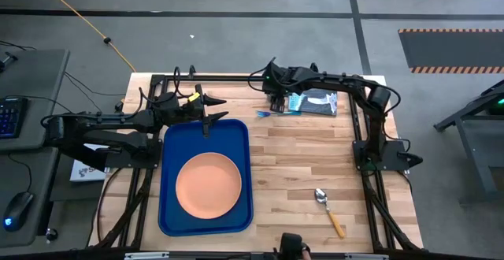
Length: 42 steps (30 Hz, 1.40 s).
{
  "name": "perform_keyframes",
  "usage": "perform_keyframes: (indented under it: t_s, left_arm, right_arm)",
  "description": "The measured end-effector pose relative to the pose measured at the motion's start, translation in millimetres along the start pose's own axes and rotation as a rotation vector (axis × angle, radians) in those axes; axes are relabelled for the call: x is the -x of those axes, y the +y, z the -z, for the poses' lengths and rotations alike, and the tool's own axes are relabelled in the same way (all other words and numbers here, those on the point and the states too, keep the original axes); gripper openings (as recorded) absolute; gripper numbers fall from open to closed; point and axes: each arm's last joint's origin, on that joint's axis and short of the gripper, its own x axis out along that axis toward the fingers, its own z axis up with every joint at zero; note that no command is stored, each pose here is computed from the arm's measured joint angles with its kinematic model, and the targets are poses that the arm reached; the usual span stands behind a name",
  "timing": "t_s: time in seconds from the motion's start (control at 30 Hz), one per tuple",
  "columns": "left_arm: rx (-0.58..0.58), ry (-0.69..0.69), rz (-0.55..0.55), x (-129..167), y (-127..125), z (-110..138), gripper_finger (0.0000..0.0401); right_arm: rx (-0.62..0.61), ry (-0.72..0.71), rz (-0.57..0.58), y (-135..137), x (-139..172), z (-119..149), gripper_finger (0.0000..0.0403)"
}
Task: Pick and place plate/cup/fork/spoon on tray
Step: Put the blue glass on the top right of the blue tray
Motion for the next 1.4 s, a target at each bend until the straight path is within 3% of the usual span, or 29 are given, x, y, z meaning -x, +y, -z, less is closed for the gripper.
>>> perform_keyframes:
  t_s: [0.17, 0.4, 0.53, 0.7, 0.83, 1.1, 1.33, 1.4]
  left_arm:
    - [-0.02, 0.0, 0.0, 0.0, 0.0, 0.0, 0.0179]
    - [-0.057, -0.003, -0.038, 0.0, 1.2, -0.8, 0.0179]
    - [-0.085, 0.015, -0.134, 0.3, 3.9, -0.3, 0.0179]
    - [-0.086, -0.004, -0.185, 4.2, 5.5, -5.2, 0.0179]
    - [-0.079, -0.064, -0.172, 13.0, 3.1, -16.1, 0.0179]
    - [-0.01, -0.198, -0.123, 38.2, -6.3, -39.7, 0.0179]
    - [0.042, -0.254, -0.069, 49.6, -14.2, -48.5, 0.0179]
    - [0.043, -0.266, -0.062, 50.3, -15.4, -49.8, 0.0179]
  right_arm:
    - [0.002, 0.011, 0.004, 0.7, -3.6, 0.4, 0.0173]
    - [0.034, 0.015, 0.0, 8.3, -0.7, -1.6, 0.0017]
    - [0.073, -0.009, -0.015, 26.0, 3.1, -8.7, 0.0023]
    - [0.219, -0.069, -0.022, 65.7, 13.2, -22.8, 0.0007]
    - [0.32, -0.13, -0.004, 93.9, 30.5, -37.7, 0.0004]
    - [0.479, -0.353, -0.193, 151.8, 74.1, -64.1, 0.0003]
    - [0.557, -0.406, -0.252, 196.2, 95.7, -72.6, 0.0001]
    - [0.577, -0.358, -0.264, 201.9, 94.8, -75.6, 0.0001]
